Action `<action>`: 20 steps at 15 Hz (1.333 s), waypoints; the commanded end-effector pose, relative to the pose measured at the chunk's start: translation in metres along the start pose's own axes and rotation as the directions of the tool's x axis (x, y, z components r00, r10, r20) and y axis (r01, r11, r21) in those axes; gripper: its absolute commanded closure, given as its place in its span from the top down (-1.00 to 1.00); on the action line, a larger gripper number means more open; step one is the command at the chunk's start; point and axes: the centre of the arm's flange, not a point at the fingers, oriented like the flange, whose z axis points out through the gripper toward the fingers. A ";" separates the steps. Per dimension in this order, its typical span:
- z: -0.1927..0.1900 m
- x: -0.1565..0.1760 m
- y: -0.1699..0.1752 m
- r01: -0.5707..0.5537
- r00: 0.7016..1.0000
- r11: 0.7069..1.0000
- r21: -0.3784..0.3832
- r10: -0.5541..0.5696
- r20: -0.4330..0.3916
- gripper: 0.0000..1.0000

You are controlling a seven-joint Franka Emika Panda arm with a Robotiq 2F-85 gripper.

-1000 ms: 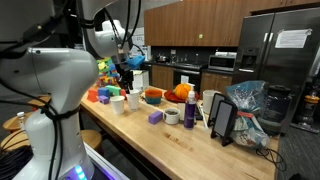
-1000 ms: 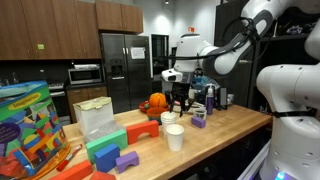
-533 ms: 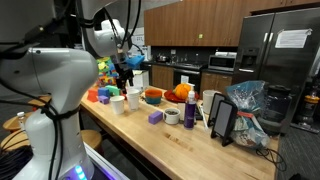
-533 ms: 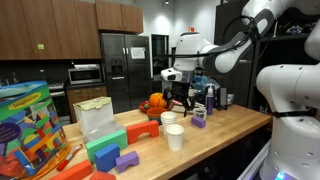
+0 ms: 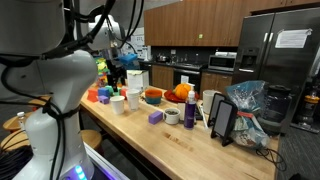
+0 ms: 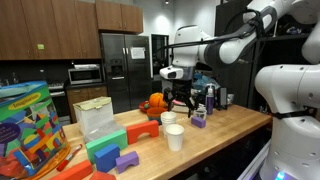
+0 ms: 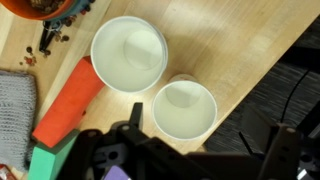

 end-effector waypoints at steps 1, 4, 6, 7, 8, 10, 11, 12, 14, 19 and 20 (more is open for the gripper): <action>-0.008 0.005 -0.052 0.038 0.999 0.999 0.028 -0.037 -0.026 1.00; -0.004 0.009 -0.063 0.073 0.997 0.996 0.042 -0.072 -0.032 1.00; 0.002 0.011 -0.068 0.098 0.995 0.994 0.044 -0.096 -0.040 1.00; 0.007 0.012 -0.070 0.115 0.992 0.992 0.061 -0.112 -0.055 1.00; 0.011 0.012 -0.073 0.126 0.991 0.990 0.067 -0.122 -0.059 1.00; 0.020 0.012 -0.079 0.155 0.986 0.985 0.081 -0.149 -0.070 1.00; 0.025 0.012 -0.080 0.164 0.985 0.983 0.086 -0.157 -0.073 1.00; 0.028 0.011 -0.081 0.173 0.983 0.981 0.091 -0.166 -0.079 1.00; 0.034 0.009 -0.083 0.187 0.980 0.978 0.095 -0.179 -0.085 1.00; 0.042 0.007 -0.087 0.209 0.975 0.974 0.086 -0.200 -0.096 1.00; 0.044 0.005 -0.087 0.212 0.974 0.974 0.087 -0.203 -0.098 1.00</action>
